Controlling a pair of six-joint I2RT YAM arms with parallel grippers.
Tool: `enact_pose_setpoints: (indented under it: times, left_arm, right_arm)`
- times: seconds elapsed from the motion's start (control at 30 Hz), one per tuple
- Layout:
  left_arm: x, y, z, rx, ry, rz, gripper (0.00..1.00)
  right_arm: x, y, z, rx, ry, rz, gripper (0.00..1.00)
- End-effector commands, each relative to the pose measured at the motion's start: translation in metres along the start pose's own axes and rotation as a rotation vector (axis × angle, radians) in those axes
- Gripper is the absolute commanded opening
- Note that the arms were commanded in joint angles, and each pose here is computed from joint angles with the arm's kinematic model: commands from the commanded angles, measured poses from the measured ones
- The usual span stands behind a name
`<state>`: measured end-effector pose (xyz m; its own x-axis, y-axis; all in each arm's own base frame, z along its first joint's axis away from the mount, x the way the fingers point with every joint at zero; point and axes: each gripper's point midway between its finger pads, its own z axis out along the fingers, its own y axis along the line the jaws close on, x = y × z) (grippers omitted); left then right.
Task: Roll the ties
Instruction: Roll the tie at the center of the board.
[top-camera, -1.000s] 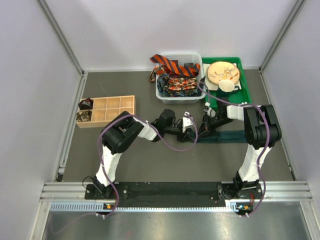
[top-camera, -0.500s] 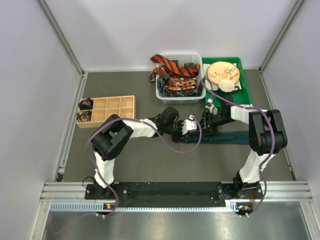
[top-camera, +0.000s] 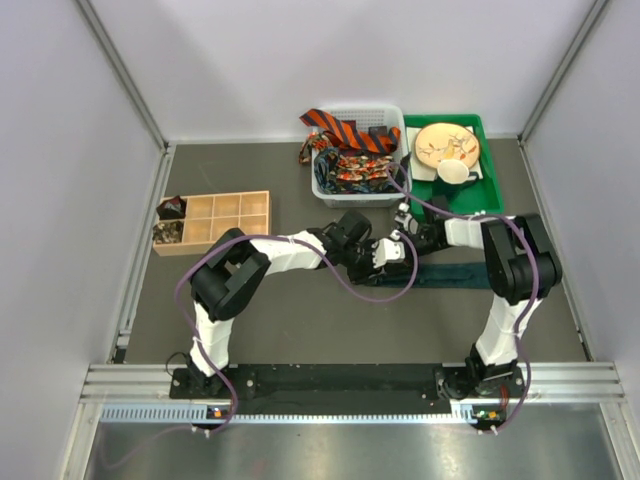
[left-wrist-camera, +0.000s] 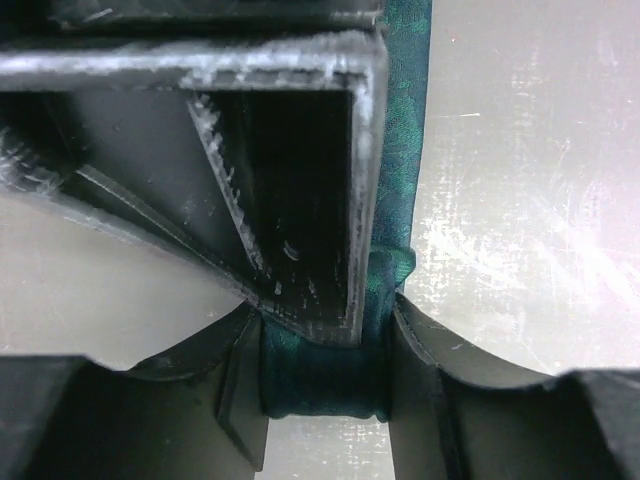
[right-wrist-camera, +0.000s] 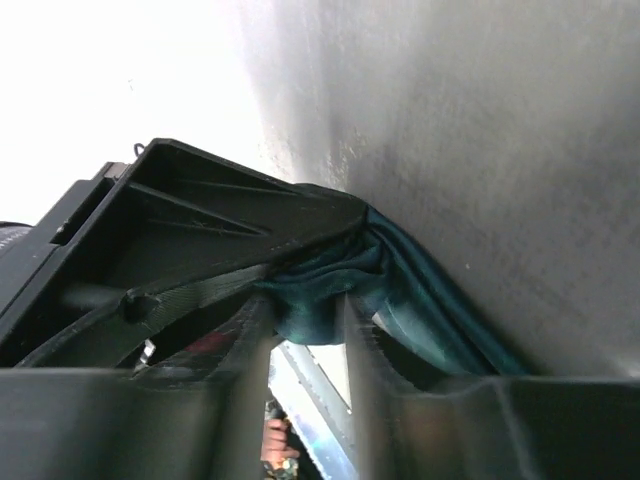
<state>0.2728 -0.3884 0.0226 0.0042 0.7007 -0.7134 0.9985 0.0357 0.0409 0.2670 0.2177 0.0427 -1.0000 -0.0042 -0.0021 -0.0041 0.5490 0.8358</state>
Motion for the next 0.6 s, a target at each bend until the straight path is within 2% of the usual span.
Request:
enact_pose_setpoints:
  times: [0.0, 0.03, 0.13, 0.23, 0.27, 0.33, 0.37, 0.4, 0.47, 0.5, 0.57]
  left_arm:
    - [0.073, -0.023, 0.010, 0.041, 0.234, -0.047, 0.48]
    - [0.074, -0.024, 0.010, 0.044, 0.236, -0.050, 0.51]
    - [0.071, -0.022, 0.009, 0.027, 0.226, -0.072, 0.61]
    - [0.056, -0.014, 0.001, -0.001, 0.142, -0.102, 0.87]
    - [0.038, -0.014, -0.007, 0.006, 0.080, -0.096, 0.99]
    - [0.021, -0.009, -0.020, 0.001, -0.005, -0.094, 0.99]
    - [-0.005, -0.004, -0.038, -0.028, -0.089, -0.061, 0.99]
    - [-0.007, -0.006, -0.047, -0.025, -0.129, -0.067, 0.99]
    - [-0.048, 0.004, -0.077, -0.092, -0.274, -0.028, 0.99]
    - [-0.052, 0.004, -0.086, -0.101, -0.302, -0.023, 0.99]
    - [-0.085, 0.013, -0.113, -0.188, -0.435, -0.031, 0.99]
  right_arm:
    - [-0.007, -0.014, 0.009, 0.043, 0.001, -0.054, 0.11]
    - [-0.004, -0.017, 0.009, 0.053, 0.017, -0.041, 0.00]
    - [0.000, -0.030, 0.007, 0.106, 0.025, -0.056, 0.00]
    - [-0.002, -0.041, 0.004, 0.151, 0.007, -0.065, 0.00]
    - [-0.001, -0.043, 0.003, 0.161, 0.009, -0.071, 0.00]
    - [-0.003, -0.045, 0.002, 0.171, 0.003, -0.077, 0.00]
    - [-0.003, -0.046, 0.001, 0.175, 0.002, -0.084, 0.00]
    - [-0.003, -0.046, 0.001, 0.176, 0.004, -0.087, 0.00]
    - [-0.005, -0.048, -0.002, 0.188, 0.001, -0.099, 0.00]
    - [-0.004, -0.047, -0.001, 0.188, 0.004, -0.102, 0.00]
    - [-0.005, -0.049, -0.004, 0.195, 0.004, -0.108, 0.00]
